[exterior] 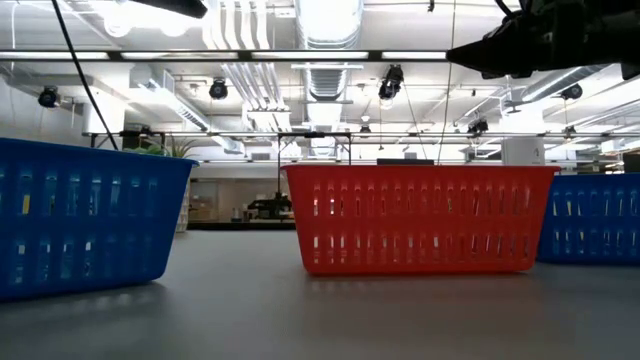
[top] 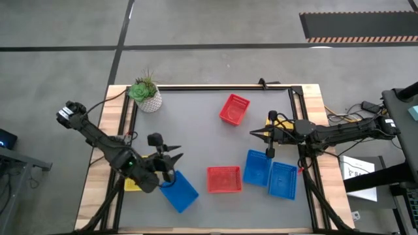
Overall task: Stack baskets by color
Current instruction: Stack the bottom red bin on the top red bin
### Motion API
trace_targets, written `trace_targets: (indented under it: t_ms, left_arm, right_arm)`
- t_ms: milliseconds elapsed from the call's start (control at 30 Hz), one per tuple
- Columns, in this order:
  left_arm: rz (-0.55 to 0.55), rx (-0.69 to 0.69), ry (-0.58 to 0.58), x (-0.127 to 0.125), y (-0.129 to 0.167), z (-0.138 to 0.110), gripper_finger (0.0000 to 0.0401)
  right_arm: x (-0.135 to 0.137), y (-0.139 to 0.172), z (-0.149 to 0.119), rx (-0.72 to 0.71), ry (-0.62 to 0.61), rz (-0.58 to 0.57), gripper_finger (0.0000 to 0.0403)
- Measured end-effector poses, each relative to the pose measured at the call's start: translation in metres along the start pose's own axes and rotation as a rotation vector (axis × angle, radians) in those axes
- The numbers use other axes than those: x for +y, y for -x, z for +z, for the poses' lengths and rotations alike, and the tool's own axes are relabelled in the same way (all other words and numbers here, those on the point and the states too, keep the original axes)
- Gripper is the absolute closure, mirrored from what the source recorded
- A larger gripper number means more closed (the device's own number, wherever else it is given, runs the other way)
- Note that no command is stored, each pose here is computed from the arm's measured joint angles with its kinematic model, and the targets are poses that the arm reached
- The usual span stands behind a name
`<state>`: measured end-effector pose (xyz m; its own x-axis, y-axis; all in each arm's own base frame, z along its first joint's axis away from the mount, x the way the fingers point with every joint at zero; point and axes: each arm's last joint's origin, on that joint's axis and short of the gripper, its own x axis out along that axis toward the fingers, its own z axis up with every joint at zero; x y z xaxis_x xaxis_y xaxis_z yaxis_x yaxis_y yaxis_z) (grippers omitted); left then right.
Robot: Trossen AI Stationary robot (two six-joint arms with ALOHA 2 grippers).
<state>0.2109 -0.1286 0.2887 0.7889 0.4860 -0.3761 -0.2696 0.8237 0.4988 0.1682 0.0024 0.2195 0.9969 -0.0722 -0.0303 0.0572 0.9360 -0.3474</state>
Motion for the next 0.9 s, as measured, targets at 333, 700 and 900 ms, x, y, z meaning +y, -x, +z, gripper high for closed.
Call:
trace_targets:
  t_ms: [333, 700, 900]
  left_arm:
    - [-0.321, -0.081, 0.062, -0.006, -0.036, 0.004, 0.0271]
    - [-0.236, -0.220, -0.188, 0.007, -0.068, -0.019, 0.0271]
    - [-0.133, -0.257, -0.273, 0.028, -0.076, -0.022, 0.0271]
  right_arm:
    - [0.001, 0.000, -0.001, 0.010, -0.022, 0.008, 0.0394]
    - [0.016, -0.004, -0.001, -0.012, -0.216, 0.194, 0.0394]
    - [0.029, -0.018, -0.002, 0.004, -0.305, 0.168, 0.0394]
